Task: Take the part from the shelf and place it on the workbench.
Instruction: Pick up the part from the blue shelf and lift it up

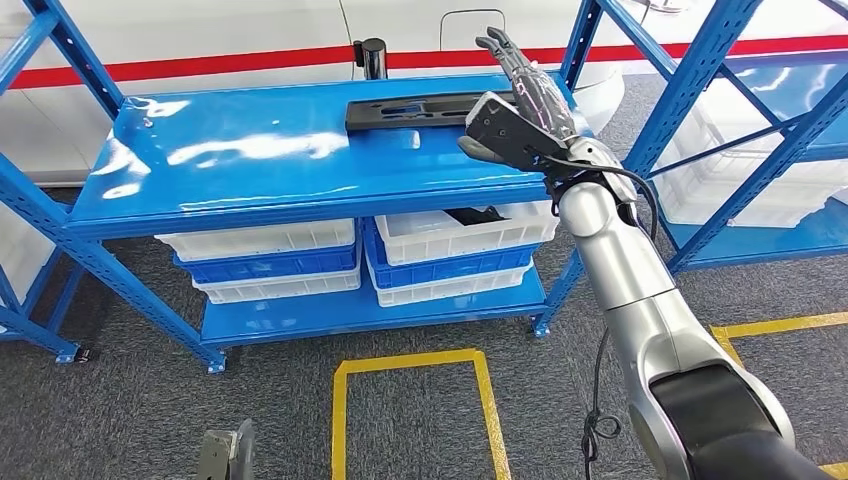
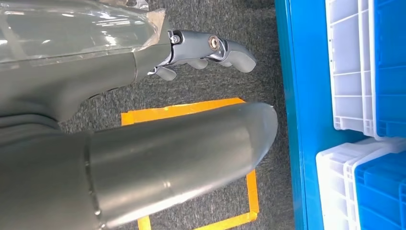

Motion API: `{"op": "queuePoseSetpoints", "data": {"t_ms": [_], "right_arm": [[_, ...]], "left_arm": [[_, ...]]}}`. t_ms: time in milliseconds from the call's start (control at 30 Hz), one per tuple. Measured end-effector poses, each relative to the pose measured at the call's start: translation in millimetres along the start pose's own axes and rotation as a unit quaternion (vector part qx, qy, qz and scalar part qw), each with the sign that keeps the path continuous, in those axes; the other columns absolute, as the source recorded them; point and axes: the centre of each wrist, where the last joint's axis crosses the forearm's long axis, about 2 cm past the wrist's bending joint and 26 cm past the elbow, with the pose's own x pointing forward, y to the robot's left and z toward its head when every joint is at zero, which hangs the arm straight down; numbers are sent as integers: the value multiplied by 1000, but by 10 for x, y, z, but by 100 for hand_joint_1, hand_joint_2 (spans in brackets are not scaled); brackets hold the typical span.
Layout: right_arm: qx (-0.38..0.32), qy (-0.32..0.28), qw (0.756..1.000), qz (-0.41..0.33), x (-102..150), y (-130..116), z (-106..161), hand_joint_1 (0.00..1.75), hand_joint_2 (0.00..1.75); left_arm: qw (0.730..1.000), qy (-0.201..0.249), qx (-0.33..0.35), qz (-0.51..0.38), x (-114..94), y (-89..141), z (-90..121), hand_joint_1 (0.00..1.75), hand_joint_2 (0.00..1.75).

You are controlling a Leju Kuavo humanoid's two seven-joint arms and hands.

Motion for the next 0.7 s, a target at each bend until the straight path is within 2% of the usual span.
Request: {"op": "queuePoseSetpoints", "data": {"t_ms": [700], "right_arm": [[2,-8,1000,-2,61,27,-48,0,175]], "left_arm": [[1000,-4,7,2,-1,53,-5,0,0]]}}
